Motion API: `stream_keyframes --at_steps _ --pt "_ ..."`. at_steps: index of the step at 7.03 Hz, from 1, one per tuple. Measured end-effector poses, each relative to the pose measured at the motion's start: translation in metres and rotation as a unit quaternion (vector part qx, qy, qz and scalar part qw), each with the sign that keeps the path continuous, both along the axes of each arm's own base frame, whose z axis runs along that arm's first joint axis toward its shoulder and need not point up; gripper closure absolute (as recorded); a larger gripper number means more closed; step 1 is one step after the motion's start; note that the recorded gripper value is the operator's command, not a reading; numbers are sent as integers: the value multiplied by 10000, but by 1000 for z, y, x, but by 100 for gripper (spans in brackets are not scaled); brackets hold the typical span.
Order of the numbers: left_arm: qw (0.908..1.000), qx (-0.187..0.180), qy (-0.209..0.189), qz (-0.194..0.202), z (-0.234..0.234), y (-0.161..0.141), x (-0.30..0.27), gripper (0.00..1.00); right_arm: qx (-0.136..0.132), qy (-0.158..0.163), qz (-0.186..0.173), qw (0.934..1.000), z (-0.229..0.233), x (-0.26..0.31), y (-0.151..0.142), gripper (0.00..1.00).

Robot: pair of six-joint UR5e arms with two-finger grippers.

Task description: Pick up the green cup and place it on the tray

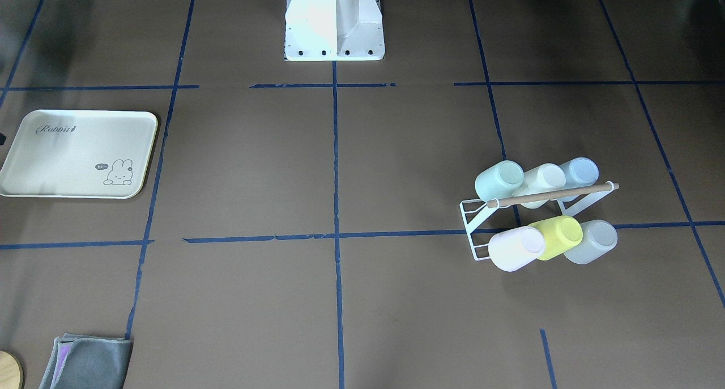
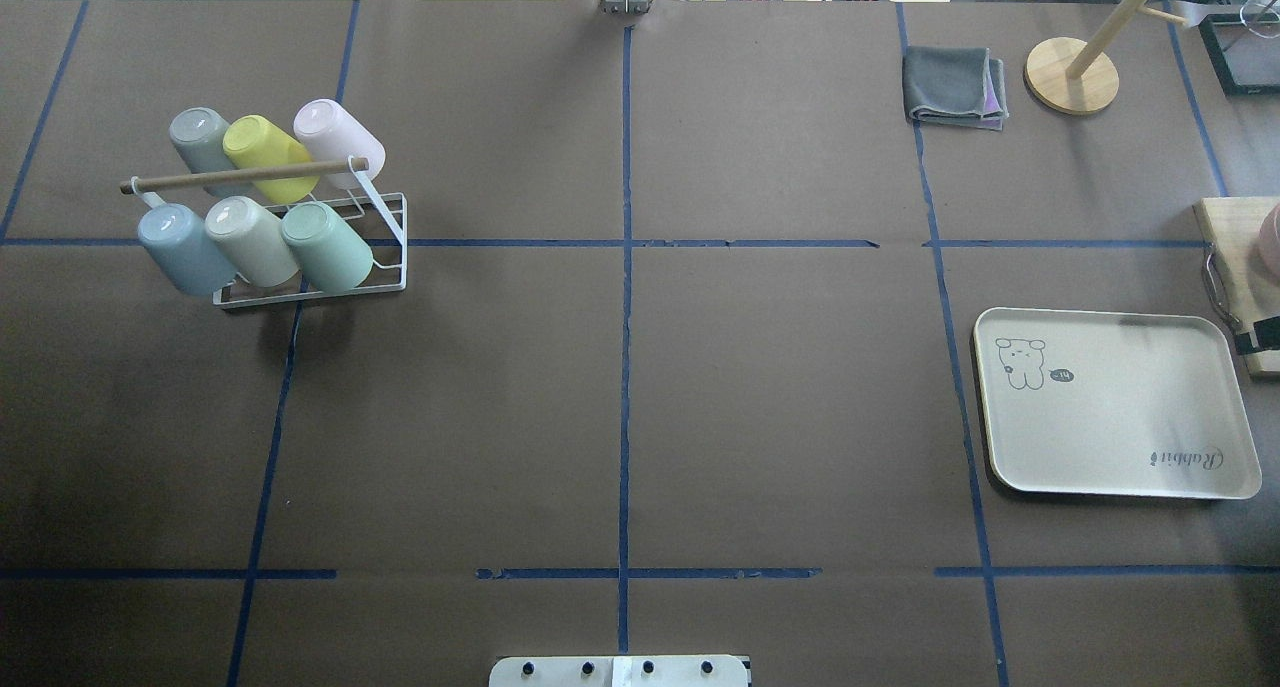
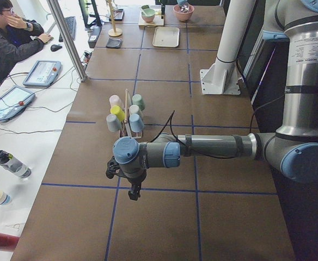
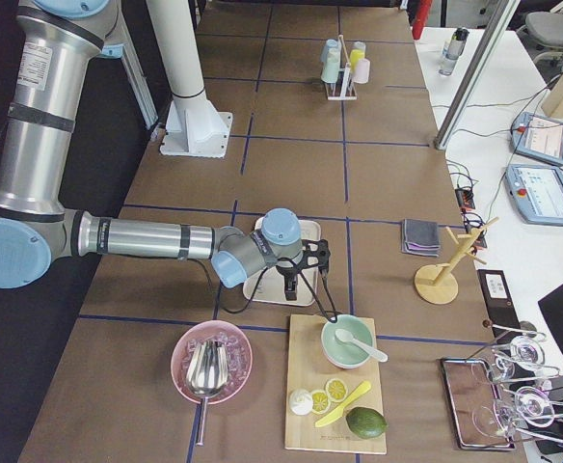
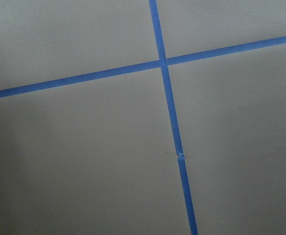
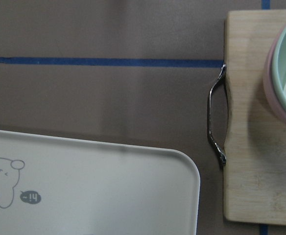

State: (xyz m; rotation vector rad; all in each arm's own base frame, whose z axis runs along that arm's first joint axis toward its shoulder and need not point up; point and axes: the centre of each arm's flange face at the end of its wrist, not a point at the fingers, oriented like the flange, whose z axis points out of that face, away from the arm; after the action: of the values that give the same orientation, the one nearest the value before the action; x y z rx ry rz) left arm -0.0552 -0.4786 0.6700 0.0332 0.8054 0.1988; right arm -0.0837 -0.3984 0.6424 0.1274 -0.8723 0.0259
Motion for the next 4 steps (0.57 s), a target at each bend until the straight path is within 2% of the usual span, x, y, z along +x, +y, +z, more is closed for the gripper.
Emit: stream_keyframes --at_steps 3,4 --pt "10000 -5 0 5 1 0 0 0 -21 6 -43 10000 36 -11 13 17" --pt "10000 -4 0 6 1 0 0 0 -30 73 -108 9999 43 -18 16 27"
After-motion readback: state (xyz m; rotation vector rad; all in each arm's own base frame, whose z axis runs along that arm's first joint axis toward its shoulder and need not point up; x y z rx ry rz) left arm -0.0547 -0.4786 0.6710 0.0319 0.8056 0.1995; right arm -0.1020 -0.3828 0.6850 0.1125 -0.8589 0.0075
